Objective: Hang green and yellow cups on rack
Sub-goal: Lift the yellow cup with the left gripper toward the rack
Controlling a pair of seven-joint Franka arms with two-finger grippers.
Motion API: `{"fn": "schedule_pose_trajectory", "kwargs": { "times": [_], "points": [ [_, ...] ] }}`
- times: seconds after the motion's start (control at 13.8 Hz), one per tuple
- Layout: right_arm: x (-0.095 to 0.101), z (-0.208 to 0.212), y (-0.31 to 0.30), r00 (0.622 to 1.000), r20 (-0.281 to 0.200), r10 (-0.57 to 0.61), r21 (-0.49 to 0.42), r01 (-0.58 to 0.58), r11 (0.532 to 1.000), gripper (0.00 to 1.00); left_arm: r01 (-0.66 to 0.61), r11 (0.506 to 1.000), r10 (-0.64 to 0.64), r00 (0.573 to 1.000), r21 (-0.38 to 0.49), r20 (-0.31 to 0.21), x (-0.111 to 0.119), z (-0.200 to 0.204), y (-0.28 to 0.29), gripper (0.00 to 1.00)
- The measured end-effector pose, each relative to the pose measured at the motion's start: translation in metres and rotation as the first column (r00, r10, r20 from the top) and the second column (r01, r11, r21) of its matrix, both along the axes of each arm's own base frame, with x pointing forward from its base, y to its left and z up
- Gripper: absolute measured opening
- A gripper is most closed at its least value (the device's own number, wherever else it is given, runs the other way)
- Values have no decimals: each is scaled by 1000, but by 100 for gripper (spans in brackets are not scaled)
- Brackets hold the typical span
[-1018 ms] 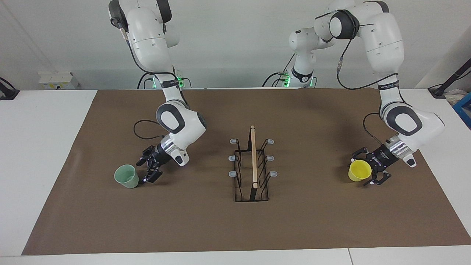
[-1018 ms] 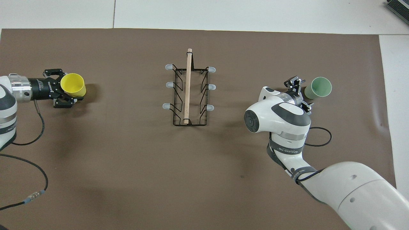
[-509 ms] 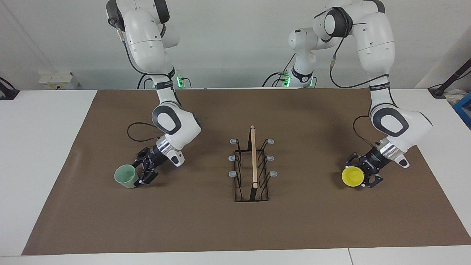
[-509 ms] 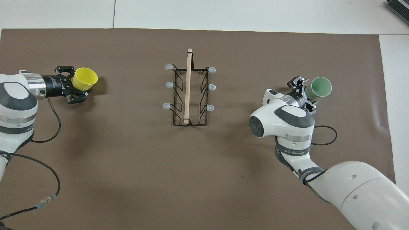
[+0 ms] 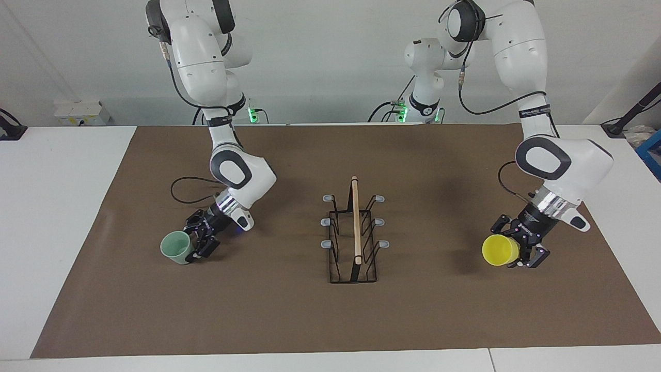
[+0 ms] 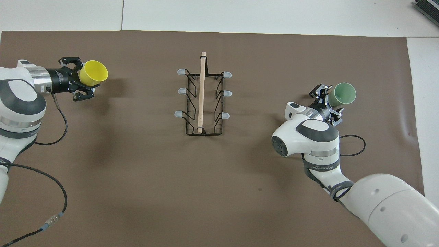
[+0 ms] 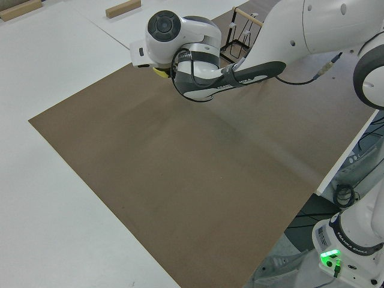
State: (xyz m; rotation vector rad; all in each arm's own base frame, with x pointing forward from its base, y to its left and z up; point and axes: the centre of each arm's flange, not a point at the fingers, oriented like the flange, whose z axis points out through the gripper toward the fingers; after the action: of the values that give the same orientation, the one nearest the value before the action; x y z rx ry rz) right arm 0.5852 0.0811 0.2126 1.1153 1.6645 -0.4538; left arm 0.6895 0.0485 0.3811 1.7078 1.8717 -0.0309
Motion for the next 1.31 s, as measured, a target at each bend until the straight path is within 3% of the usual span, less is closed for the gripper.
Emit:
{"fn": "schedule_pose_trajectory", "kwargs": {
  "times": [0.15, 0.36, 0.65, 0.95, 1.02, 1.09, 1.24, 1.31],
  "points": [
    [0, 1, -2, 1000, 5, -4, 3, 4, 1000, 100, 76, 991, -80, 996, 112, 26, 4, 26, -12, 62],
    [2, 1, -10, 1000, 17, -4, 6, 4, 1000, 100, 157, 937, -165, 986, 312, 0, 6, 50, -42, 62],
    [2, -1, -16, 1000, 25, 3, 0, -3, 1000, 100, 264, 820, -296, 955, 507, -20, -1, 86, -89, 62],
    [-1, -5, -21, 998, 16, 57, -28, -57, 998, 99, 396, 662, -430, 896, 637, -111, -21, 113, -143, 62],
    [-1, -6, -23, 998, 15, 66, -33, -65, 997, 92, 420, 617, -453, 881, 666, -135, -28, 117, -161, 62],
    [-1, -6, -25, 998, 14, 68, -32, -68, 997, 92, 430, 573, -467, 871, 698, -153, -34, 120, -182, 62],
    [-1, -6, -26, 997, 12, 70, -27, -70, 997, 69, 427, 503, -476, 863, 751, -172, -49, 117, -223, 62],
    [-1, -6, -25, 997, 13, 71, -27, -71, 997, 67, 425, 467, -480, 858, 776, -180, -58, 113, -242, 62]
  ]
}}
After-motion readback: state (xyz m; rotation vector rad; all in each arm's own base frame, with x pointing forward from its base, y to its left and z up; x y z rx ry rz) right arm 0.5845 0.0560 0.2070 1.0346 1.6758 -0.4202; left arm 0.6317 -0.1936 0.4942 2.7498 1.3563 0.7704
